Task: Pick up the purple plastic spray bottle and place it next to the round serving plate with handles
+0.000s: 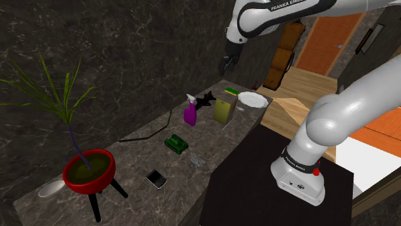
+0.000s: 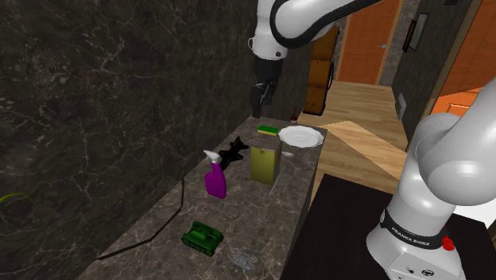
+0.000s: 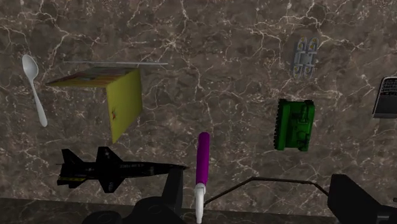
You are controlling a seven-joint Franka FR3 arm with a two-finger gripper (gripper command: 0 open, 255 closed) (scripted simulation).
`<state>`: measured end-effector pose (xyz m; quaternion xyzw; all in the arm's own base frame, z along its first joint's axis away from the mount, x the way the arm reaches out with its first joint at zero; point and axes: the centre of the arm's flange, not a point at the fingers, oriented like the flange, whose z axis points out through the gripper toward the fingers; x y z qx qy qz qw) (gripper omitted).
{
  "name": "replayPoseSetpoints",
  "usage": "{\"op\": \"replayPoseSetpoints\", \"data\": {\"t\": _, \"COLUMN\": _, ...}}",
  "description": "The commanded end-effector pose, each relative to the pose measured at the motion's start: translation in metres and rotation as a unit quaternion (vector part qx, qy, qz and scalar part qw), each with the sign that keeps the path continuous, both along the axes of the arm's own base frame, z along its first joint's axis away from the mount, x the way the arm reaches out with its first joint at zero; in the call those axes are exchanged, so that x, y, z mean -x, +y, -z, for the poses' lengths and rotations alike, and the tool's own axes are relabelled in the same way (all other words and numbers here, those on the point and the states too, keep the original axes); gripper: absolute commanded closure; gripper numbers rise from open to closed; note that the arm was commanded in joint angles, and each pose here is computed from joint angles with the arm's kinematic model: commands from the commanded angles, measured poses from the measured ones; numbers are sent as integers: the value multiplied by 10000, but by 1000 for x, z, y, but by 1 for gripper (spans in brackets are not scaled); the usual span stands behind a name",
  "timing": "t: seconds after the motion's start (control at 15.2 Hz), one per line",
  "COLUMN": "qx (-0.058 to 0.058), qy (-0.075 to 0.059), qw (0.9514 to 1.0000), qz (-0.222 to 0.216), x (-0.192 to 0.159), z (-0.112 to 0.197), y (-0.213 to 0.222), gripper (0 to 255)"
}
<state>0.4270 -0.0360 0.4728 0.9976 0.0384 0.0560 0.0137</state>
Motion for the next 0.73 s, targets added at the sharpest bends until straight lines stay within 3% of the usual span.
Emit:
{"op": "replayPoseSetpoints", "data": {"t": 0.0, "qx": -4, "qy": -6, "qw": 10000, "qz": 13, "x": -17, "z": 18, "y": -3, "gripper": 0}}
{"op": "replayPoseSetpoints", "data": {"t": 0.66, "qx": -27, "qy": 10, "qw": 10000, "qz": 81, "x": -106, "z": 116, "y": -14, "gripper": 0}}
